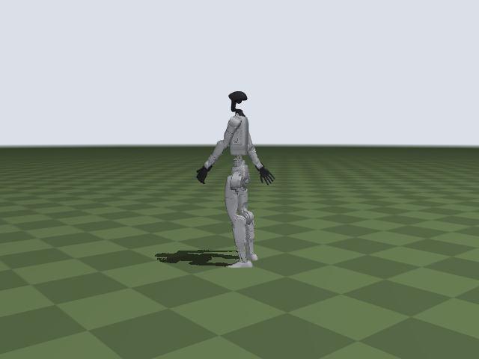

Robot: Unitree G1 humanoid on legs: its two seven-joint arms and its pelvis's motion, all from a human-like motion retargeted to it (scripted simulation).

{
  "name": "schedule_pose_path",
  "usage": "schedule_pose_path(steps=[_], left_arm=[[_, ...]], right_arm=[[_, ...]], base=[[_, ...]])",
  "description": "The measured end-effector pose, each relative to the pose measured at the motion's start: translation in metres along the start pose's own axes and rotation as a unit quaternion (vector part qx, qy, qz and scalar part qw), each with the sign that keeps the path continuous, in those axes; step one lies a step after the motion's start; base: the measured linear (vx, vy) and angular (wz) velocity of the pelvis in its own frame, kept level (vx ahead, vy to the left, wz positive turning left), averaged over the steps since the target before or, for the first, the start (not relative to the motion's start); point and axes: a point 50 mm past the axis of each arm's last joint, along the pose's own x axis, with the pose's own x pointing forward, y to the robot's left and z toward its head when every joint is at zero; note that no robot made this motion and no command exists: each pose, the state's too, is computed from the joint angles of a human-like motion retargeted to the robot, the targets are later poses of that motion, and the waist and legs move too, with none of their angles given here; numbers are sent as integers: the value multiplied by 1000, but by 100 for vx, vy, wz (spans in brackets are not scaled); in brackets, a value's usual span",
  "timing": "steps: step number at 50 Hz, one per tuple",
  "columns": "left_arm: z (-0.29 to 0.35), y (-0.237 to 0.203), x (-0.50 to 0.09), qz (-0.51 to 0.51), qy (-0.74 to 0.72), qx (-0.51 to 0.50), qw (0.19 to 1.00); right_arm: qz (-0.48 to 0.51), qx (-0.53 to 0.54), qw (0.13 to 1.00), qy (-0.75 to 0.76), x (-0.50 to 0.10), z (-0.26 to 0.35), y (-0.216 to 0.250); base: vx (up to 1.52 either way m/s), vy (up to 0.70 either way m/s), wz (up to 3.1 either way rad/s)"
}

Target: Upper body actions

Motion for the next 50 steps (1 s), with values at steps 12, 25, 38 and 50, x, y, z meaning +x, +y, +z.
schedule_pose_path(steps=[12,25,38,50], left_arm=[[54,-6,1,19,-120,38,992],[-294,-67,-167,63,489,-239,836],[-363,-142,-332,149,616,-448,630],[-251,-58,-116,61,380,-301,872]], right_arm=[[-60,102,991,55,8,-54,-10],[11,-277,854,-440,-160,258,30],[-22,-380,572,-726,-353,321,74],[-14,-312,885,-345,-92,194,23]], base=[[-1,1,-14],[0,-1,5],[0,0,0],[1,1,-7]])
